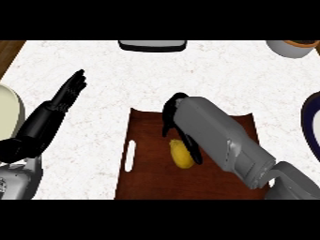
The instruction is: Pick the lemon from the tray and place it in the plate
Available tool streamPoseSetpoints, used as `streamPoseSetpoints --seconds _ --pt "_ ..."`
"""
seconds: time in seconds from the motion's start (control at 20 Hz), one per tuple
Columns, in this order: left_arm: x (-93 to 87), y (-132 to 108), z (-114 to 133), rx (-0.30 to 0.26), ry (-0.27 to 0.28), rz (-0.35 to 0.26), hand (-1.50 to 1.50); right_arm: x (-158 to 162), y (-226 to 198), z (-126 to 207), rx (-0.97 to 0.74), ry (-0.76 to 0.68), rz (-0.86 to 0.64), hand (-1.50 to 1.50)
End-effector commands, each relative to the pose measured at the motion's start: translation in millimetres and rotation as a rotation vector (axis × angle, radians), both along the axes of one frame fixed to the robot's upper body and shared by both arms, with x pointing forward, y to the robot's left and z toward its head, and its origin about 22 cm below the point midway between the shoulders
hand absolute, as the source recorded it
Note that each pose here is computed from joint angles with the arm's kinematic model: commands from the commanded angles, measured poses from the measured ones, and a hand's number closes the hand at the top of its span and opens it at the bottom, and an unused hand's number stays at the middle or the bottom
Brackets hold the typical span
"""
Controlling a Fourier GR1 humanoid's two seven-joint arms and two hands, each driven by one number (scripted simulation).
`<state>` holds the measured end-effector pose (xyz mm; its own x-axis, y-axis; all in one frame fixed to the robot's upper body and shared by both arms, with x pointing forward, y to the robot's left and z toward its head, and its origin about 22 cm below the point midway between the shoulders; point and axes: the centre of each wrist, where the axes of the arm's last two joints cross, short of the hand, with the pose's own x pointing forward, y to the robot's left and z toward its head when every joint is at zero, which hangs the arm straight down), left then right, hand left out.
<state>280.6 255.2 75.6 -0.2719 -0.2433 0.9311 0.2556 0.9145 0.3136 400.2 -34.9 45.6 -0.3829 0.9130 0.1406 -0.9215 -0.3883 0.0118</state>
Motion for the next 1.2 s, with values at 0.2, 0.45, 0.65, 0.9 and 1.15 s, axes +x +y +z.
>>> streamPoseSetpoints --seconds 0.2,0.45,0.65,0.9,1.15 --pt "9.0 24.0 -6.5 -0.011 -0.013 0.027 0.00 -23.4 -1.3 -35.0 -0.072 0.082 0.075 -1.50" --pt "6.1 9.3 7.9 0.005 -0.006 0.022 0.00 -35.1 0.7 -44.0 -0.047 0.082 0.095 -1.50" --pt "0.2 11.0 3.9 -0.006 -0.010 0.009 0.00 -47.8 13.4 -39.0 0.075 0.081 0.163 1.50" --pt "3.7 -5.3 16.5 -0.001 -0.001 -0.001 0.00 -49.2 12.9 -40.4 0.080 0.022 0.160 1.50" --pt "-8.7 27.2 -6.3 0.003 0.053 0.113 0.00 -20.2 -31.5 4.9 0.164 -0.594 -0.213 1.50"
